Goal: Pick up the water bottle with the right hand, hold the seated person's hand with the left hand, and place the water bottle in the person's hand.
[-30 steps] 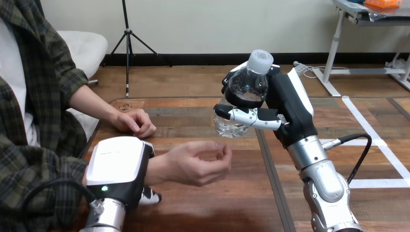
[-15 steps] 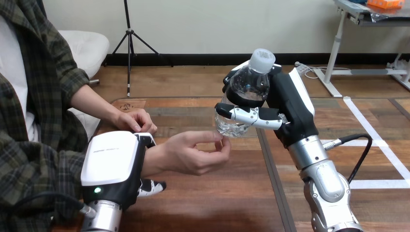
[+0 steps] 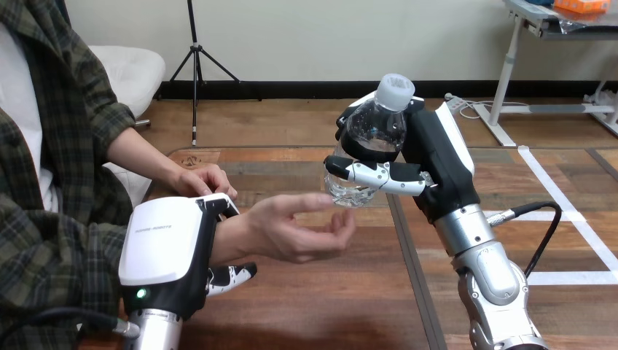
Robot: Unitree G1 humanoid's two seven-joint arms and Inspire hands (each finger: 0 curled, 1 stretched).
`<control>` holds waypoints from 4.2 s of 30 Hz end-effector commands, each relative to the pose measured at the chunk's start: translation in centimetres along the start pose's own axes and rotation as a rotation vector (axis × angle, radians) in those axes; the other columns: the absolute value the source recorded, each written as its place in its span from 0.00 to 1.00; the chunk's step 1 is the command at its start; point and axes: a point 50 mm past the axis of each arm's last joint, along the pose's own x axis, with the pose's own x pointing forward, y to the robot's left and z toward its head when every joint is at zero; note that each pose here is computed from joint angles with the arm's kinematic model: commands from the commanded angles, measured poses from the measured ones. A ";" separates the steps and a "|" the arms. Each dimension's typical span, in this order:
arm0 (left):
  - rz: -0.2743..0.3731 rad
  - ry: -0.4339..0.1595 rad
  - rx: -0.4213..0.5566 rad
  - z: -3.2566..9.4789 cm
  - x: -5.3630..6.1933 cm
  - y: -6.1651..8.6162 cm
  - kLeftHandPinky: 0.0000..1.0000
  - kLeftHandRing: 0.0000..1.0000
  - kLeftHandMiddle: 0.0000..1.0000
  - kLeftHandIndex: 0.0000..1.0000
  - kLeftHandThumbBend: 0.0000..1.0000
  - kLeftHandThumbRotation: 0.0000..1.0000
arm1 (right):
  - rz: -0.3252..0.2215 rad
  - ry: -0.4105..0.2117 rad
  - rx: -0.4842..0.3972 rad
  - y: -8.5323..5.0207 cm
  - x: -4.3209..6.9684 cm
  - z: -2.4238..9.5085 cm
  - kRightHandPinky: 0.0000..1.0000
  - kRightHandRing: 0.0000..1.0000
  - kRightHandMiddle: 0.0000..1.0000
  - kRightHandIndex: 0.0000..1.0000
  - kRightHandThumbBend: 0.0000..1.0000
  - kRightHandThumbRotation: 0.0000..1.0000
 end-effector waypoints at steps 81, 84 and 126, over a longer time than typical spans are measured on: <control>0.081 -0.099 -0.138 2.0 0.2 -1.4 0.30 0.34 0.39 0.42 0.85 0.00 | 0.044 -0.174 0.061 0.7 0.6 2.9 0.35 0.40 0.45 0.46 0.64 0.00; 0.083 -0.103 -0.135 2.0 0.2 -1.4 0.30 0.34 0.39 0.42 0.86 0.00 | 0.053 -0.177 0.067 0.8 0.4 2.9 0.36 0.40 0.45 0.46 0.64 0.00; 0.066 -0.107 -0.144 2.4 0.4 -1.4 0.28 0.33 0.38 0.42 0.85 0.00 | 0.125 -0.225 0.100 1.9 -1.6 4.3 0.35 0.41 0.43 0.44 0.66 0.00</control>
